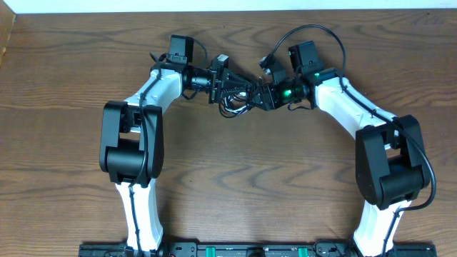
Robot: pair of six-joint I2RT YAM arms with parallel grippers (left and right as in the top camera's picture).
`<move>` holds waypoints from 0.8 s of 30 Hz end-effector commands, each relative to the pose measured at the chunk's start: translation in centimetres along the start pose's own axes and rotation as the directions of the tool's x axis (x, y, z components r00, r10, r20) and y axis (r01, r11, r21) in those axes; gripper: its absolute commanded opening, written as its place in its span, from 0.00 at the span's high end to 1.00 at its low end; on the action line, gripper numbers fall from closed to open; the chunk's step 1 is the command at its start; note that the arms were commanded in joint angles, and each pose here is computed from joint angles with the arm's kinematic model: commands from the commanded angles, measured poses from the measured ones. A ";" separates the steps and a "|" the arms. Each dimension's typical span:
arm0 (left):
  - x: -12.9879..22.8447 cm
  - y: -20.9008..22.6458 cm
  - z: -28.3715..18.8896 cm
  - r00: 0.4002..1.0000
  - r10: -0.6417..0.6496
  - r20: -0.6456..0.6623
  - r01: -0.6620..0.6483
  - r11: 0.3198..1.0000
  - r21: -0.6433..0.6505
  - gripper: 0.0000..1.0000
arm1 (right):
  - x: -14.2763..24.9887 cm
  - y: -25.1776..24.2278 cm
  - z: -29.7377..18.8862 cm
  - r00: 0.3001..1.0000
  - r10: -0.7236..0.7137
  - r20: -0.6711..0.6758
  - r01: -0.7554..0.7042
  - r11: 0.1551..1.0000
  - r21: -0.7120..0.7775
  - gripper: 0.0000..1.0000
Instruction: Untangle cables
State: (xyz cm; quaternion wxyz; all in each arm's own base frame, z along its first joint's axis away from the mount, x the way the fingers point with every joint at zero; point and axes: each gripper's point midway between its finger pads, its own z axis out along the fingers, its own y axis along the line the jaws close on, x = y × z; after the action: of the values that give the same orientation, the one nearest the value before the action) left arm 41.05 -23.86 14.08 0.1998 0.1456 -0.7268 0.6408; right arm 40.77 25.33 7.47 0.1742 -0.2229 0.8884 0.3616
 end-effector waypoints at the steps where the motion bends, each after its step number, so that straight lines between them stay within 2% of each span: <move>1: 1.3 -1.1 0.3 0.998 0.058 -0.024 -0.058 0.998 0.010 0.93 | -0.1 0.4 0.9 0.999 -0.037 -0.009 0.038 0.997 0.067 0.56; 7: 1.4 -1.2 0.3 0.998 0.058 -0.029 -0.057 0.998 0.012 0.93 | -0.6 -0.4 2.2 0.999 -0.043 0.011 0.039 0.967 0.251 0.55; 12: 1.6 -1.3 0.3 0.997 0.058 -0.042 -0.057 0.998 0.021 0.92 | -1.1 -1.3 3.2 0.998 0.010 0.066 -0.032 0.938 0.346 0.62; 14: 1.9 -1.5 0.3 0.997 0.057 -0.058 -0.055 0.998 0.032 0.93 | -1.0 -1.8 3.8 0.996 0.035 0.078 -0.061 0.929 0.364 0.70; 18: 1.9 -1.4 0.3 0.997 0.052 -0.058 -0.050 0.998 0.031 0.93 | -0.6 -3.3 4.5 0.995 0.056 0.079 -0.082 0.922 0.379 0.99; 24: 1.8 -1.3 -0.3 0.999 0.020 -0.048 -0.018 0.999 0.034 0.93 | 0.3 -6.7 2.5 0.970 0.218 0.111 -0.245 0.877 0.414 0.99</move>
State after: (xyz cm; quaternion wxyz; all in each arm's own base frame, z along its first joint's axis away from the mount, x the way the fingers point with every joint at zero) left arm 41.60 -23.30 12.82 0.1802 0.1633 -0.7428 0.6238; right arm 43.13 26.66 4.17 0.2196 -0.1403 0.9389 0.2247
